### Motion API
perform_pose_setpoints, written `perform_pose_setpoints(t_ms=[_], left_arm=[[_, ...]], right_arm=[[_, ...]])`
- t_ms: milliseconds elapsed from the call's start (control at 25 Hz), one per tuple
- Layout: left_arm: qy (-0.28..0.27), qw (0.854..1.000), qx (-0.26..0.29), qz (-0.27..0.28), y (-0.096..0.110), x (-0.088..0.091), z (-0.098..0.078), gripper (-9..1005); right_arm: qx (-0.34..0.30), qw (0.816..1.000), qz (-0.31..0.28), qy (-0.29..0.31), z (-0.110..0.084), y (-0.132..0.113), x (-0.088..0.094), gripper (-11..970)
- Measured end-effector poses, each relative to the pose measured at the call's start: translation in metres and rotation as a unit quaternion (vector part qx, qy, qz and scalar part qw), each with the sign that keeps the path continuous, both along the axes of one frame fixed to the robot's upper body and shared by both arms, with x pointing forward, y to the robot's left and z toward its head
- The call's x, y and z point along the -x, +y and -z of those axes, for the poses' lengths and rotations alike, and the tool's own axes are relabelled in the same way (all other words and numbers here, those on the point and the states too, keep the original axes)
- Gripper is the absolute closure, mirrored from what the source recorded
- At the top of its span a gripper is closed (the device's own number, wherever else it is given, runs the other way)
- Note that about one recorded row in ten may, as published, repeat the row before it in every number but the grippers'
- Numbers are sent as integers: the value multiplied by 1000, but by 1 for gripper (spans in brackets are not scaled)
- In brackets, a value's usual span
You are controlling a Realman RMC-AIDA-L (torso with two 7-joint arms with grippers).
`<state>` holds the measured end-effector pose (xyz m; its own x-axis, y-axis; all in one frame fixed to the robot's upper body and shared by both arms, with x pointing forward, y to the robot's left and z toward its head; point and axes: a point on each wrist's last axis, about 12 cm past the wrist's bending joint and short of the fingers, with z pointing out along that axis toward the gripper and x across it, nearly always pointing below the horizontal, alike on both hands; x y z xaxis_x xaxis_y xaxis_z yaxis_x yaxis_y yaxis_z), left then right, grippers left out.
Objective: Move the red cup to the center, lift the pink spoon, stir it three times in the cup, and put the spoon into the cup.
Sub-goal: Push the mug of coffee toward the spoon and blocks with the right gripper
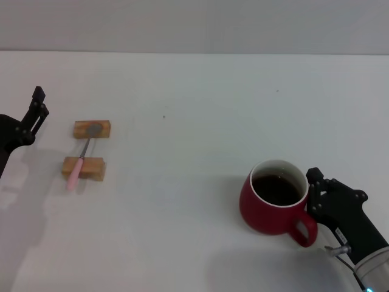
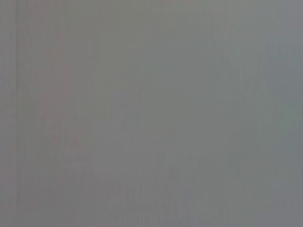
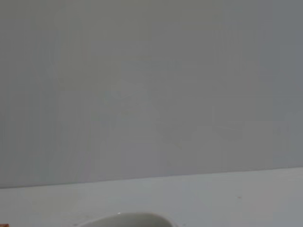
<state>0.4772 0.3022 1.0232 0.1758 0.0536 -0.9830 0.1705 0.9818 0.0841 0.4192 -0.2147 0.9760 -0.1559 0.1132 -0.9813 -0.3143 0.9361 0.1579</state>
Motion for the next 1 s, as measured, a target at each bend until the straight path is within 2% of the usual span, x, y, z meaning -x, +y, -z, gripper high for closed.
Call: perform_pose_setpoints(t_ms=[1000], left_arm=[[4, 1000, -2, -3, 2, 3, 2, 153]], right_arm=[[8, 999, -34, 1, -3, 12, -17, 960]])
